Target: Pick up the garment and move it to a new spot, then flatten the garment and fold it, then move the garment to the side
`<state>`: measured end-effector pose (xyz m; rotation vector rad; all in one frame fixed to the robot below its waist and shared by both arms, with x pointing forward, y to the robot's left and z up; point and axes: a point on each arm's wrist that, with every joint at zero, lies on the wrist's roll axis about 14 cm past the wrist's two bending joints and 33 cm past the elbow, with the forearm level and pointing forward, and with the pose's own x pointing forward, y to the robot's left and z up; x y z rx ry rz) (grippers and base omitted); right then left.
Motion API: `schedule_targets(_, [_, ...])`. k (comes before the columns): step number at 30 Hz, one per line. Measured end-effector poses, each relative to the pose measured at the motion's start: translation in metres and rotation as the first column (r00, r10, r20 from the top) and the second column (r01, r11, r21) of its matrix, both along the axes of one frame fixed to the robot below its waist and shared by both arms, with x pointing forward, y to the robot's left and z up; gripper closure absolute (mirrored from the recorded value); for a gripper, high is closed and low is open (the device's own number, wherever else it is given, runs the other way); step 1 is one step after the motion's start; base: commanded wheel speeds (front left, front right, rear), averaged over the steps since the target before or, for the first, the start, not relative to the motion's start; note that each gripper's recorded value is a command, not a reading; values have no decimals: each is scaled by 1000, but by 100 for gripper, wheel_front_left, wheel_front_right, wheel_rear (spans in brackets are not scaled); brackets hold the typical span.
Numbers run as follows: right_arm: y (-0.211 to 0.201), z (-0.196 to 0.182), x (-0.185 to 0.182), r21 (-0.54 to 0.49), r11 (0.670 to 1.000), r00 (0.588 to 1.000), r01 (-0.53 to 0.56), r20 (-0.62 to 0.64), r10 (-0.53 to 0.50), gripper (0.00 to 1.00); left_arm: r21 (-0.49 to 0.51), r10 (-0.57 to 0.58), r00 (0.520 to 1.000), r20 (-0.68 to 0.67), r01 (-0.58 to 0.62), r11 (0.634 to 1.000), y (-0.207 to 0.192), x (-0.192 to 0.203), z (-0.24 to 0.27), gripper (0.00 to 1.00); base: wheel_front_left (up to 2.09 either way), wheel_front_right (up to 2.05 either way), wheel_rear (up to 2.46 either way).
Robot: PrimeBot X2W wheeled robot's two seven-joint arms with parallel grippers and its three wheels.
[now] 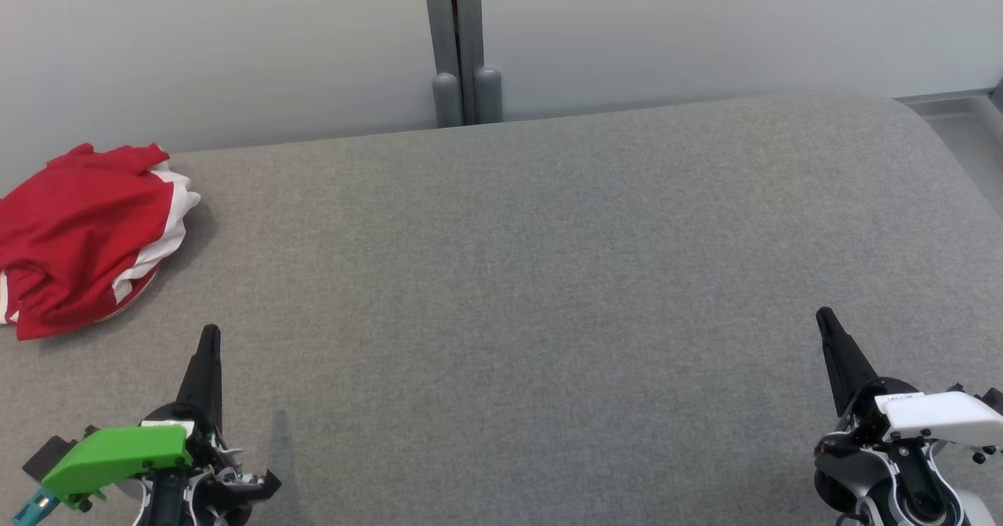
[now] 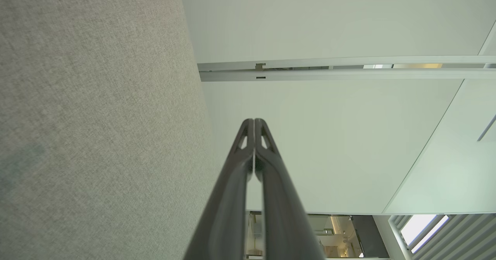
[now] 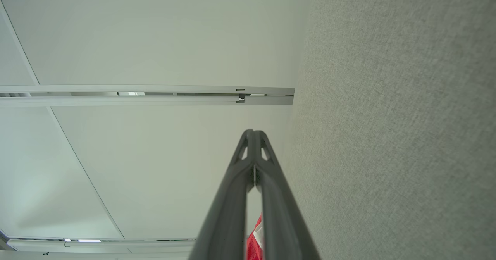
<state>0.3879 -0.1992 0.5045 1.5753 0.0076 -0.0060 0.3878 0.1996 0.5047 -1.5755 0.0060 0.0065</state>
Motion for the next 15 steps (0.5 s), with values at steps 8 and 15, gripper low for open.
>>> schedule_targets(8, [0, 0, 0, 0, 1000, 1000, 0, 0, 0, 100, 0, 0, 1000, 0, 0, 1000, 0, 0, 0, 100, 0, 0, 0])
schedule_targets(15, [0, 0, 0, 0, 1000, 1000, 0, 0, 0, 100, 0, 0, 1000, 0, 0, 1000, 0, 0, 0, 100, 0, 0, 0])
